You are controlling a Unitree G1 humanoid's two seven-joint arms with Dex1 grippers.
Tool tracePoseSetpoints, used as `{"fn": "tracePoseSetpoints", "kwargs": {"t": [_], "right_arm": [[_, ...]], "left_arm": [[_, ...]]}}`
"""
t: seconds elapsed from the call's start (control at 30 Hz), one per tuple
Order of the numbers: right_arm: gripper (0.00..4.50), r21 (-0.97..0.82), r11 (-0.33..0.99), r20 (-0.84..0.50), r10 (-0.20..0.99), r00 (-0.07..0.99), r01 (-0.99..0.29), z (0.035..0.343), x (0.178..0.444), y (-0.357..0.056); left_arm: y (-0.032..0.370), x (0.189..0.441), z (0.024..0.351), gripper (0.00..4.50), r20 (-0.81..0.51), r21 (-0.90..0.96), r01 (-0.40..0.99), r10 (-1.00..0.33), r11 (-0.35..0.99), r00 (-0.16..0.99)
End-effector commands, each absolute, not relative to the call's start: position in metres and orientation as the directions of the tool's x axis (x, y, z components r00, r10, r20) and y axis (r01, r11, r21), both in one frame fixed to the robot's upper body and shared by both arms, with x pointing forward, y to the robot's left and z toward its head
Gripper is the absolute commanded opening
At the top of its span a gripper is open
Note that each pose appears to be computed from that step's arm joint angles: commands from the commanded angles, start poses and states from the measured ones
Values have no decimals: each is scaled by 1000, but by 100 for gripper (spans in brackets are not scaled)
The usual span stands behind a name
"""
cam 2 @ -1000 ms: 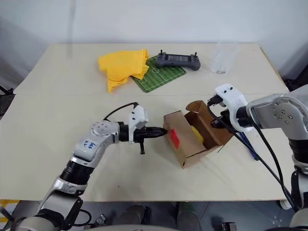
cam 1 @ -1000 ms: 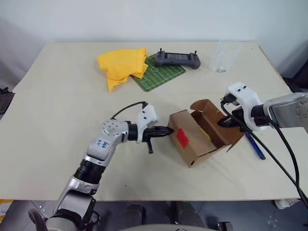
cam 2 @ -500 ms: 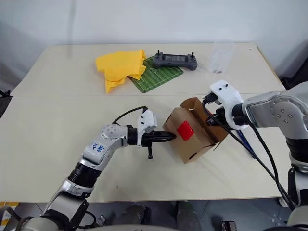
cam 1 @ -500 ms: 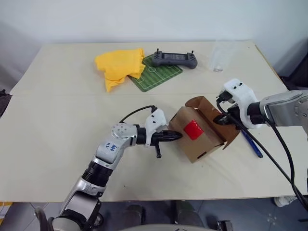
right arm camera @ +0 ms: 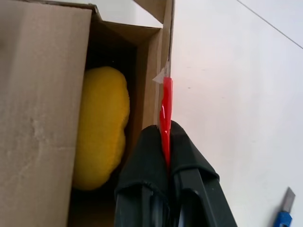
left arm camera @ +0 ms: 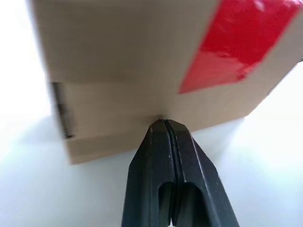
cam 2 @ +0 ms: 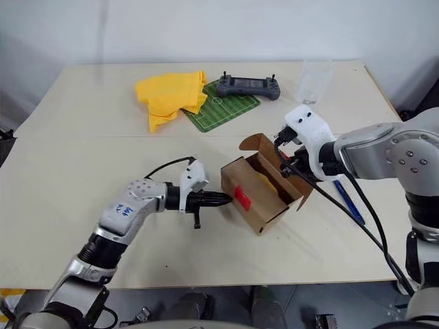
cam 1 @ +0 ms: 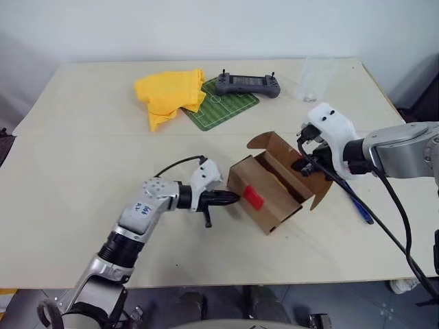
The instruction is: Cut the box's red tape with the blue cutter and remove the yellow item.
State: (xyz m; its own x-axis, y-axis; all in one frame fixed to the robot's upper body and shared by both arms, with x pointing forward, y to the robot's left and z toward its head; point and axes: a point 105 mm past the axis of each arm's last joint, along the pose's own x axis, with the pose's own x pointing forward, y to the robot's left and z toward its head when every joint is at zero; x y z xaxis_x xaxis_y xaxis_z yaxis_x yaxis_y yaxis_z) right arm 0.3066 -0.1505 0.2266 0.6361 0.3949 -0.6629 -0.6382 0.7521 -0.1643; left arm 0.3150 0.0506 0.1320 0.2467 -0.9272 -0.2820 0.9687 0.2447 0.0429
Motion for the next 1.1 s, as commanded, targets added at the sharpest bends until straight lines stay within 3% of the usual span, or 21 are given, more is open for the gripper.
{"fn": "tracePoseSetpoints", "kwargs": {"t": [0.03,0.13,0.23,0.47,0.57,0.73,1.1], "right_arm": [[2,-178,743,-647,406,646,-645,231,302,-149],[2,-186,748,-645,397,653,-638,232,303,-150],[2,-187,751,-644,394,656,-634,232,303,-150],[2,-192,756,-641,387,663,-626,233,304,-150],[2,-191,756,-640,388,663,-626,232,305,-150],[2,-189,755,-641,390,662,-628,231,305,-149],[2,-201,796,-656,323,682,-571,232,305,-172]], "left_arm": [[53,302,165,0,-188,4,985,-968,171,169],[57,270,194,0,-97,-95,995,-995,-6,-15],[56,259,205,0,-68,-118,991,-995,-61,-70],[38,268,214,0,-8,-67,998,-1000,-18,-19],[15,290,196,0,-84,51,995,-993,82,86],[-3,300,180,0,-148,183,979,-982,88,116],[28,292,158,0,-358,161,986,-929,35,92]]}}
